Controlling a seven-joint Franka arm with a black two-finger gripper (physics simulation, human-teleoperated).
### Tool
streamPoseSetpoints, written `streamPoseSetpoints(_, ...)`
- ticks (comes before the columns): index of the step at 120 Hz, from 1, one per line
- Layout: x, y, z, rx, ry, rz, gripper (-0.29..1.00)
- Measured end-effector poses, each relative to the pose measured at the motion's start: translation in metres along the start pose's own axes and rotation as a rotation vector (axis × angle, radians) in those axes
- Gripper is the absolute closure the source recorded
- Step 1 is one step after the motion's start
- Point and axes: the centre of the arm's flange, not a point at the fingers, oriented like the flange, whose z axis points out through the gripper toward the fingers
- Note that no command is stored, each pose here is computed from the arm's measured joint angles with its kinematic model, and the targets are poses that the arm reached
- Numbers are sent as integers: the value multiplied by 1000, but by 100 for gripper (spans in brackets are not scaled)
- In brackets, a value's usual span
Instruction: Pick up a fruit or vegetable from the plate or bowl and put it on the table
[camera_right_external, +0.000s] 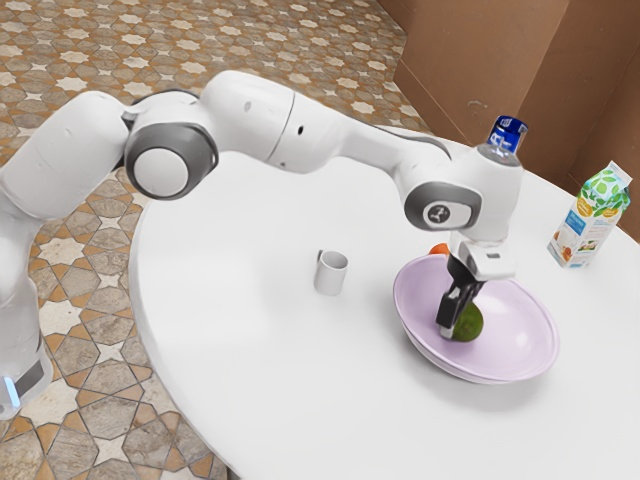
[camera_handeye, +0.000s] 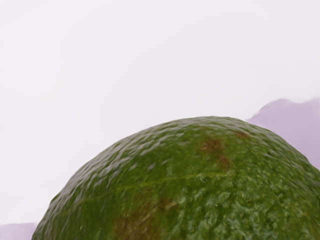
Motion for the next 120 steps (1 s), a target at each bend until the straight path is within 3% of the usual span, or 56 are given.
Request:
streamPoseSetpoints(26, -3, -7, -1, 24, -3, -41, 41)
streamPoseSetpoints(43, -5, -8, -11, 36, -3, -78, 41)
streamPoseSetpoints(52, -9, -10, -23, 47, -4, -102, 33)
streamPoseSetpoints(84, -24, -2, -103, 74, 5, -165, 27)
streamPoseSetpoints(101, -64, -14, -156, 101, -32, -261, 24)
streamPoseSetpoints(120, -127, -53, -176, 113, -123, -421, 25)
